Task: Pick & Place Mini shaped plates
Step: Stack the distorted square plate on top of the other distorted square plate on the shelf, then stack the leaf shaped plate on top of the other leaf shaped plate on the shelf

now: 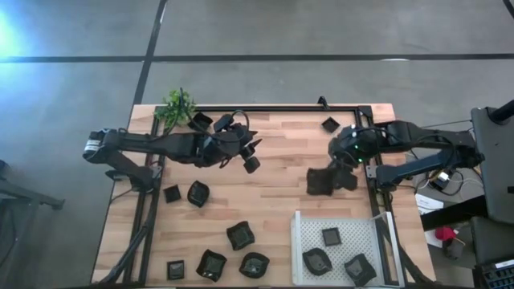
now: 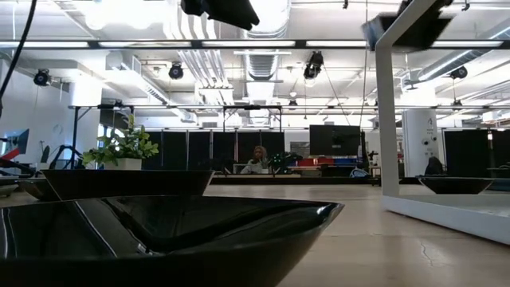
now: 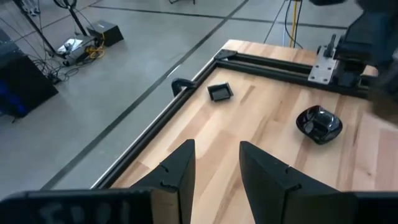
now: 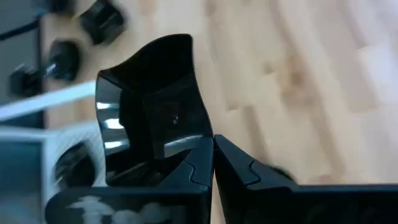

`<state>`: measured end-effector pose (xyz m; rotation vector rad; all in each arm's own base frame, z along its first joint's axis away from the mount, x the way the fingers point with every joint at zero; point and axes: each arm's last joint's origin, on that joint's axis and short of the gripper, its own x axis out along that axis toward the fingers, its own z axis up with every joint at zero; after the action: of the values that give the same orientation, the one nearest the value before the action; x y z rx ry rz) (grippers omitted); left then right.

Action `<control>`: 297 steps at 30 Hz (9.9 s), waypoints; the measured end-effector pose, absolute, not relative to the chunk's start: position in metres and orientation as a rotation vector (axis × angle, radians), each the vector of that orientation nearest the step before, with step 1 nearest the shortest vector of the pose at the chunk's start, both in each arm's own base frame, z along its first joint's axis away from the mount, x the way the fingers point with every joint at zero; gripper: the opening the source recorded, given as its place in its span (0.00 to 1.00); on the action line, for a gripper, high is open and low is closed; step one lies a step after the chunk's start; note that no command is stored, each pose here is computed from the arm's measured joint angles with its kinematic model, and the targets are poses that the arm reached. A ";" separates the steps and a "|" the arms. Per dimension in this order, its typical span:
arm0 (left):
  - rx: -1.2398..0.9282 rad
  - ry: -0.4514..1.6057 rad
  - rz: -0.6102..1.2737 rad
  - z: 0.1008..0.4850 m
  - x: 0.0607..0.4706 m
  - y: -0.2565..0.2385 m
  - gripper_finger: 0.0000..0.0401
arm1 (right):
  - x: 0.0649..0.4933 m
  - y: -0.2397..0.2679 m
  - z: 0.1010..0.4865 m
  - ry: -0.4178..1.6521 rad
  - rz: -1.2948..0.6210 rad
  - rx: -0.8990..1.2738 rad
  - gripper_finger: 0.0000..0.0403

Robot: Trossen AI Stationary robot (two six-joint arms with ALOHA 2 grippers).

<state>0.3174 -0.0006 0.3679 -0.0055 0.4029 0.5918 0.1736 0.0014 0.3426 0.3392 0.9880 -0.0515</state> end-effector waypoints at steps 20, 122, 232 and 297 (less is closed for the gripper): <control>0.023 0.421 0.588 0.367 0.316 0.000 0.30 | 0.143 0.104 0.303 1.375 0.551 0.178 0.02; 0.084 0.440 0.572 0.367 0.316 -0.001 0.30 | 0.177 0.204 0.208 1.611 0.587 0.075 0.22; -0.922 1.226 0.755 0.170 0.232 -0.038 0.30 | 0.142 0.071 0.334 0.401 -0.537 0.279 0.14; -0.272 1.080 0.439 0.269 0.316 0.003 0.00 | 0.144 0.067 0.334 0.394 -0.568 0.287 0.14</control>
<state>0.3162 0.0032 0.2689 -0.2718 1.0795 0.4392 0.1444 0.0668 0.3344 0.2875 0.3942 -0.5683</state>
